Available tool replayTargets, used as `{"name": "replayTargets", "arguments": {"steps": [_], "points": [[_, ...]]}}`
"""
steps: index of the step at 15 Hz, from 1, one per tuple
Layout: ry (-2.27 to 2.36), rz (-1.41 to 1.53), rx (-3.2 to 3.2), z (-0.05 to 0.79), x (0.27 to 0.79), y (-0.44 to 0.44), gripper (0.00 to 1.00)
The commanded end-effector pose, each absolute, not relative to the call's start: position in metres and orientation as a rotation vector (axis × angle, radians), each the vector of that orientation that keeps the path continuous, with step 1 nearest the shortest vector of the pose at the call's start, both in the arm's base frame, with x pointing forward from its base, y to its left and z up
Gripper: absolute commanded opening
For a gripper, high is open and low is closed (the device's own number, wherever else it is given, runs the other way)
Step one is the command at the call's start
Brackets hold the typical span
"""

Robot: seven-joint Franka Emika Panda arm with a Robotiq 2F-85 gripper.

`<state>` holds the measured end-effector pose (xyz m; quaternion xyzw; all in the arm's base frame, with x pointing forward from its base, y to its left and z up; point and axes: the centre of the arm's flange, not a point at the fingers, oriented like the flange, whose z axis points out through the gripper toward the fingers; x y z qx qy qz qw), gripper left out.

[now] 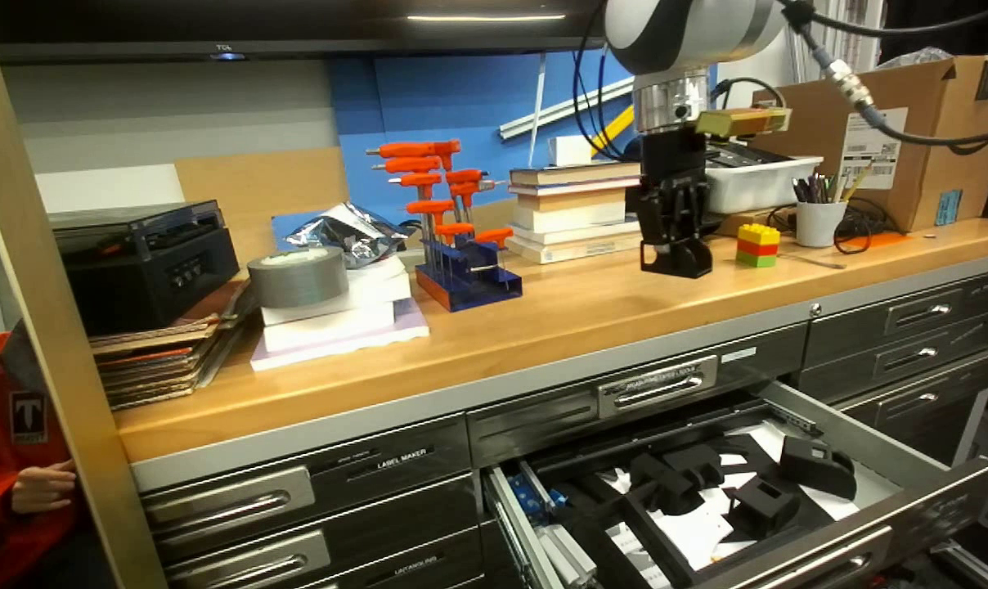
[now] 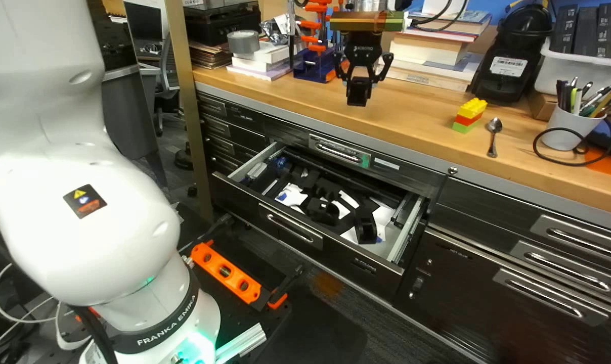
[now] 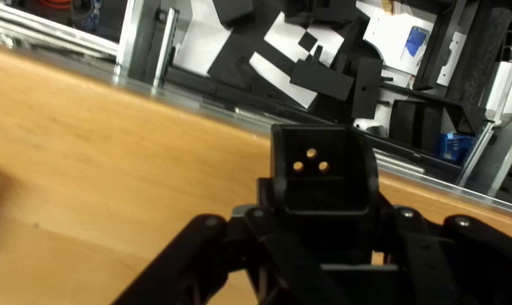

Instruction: Put the black objects in the open drawer then close the drawer

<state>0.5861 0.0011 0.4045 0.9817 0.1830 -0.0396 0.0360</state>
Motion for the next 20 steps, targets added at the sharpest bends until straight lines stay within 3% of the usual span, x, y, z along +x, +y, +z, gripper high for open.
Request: {"name": "replayTargets", "arguments": {"steps": [1,12,20], "points": [[0.253,-0.131,3.037,0.400,0.532,-0.038,0.31],[-0.056,-0.458,3.003,0.310,0.537,-0.081,0.31],[0.099,-0.484,3.120,0.252,0.531,-0.107,0.31]]}}
